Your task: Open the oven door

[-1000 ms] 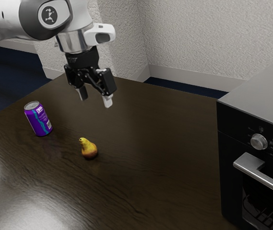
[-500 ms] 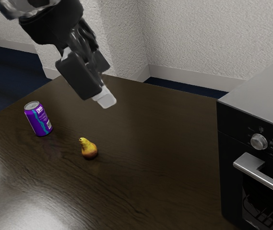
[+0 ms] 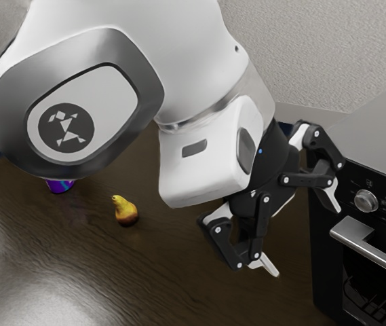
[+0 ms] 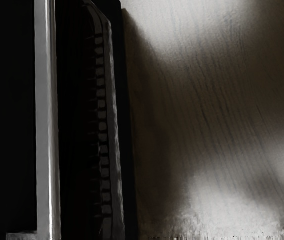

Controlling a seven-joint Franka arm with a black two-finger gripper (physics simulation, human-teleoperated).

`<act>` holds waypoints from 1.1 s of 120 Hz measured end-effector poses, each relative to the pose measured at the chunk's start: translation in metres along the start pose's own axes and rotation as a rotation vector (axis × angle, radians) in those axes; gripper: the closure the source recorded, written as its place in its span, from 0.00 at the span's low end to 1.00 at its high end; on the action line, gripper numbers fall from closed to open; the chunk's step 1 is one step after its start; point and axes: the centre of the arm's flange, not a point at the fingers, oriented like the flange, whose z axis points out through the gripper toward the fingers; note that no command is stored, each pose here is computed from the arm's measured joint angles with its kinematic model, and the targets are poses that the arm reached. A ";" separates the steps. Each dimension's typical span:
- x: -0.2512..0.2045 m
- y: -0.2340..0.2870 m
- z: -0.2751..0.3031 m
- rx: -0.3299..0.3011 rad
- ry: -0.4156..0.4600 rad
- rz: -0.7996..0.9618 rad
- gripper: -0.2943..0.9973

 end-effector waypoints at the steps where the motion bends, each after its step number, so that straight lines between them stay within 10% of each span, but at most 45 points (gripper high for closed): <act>1: 0.000 0.000 0.001 0.000 -0.004 0.005 0.23; 132: -0.004 -0.011 0.085 0.070 -0.082 0.383 0.23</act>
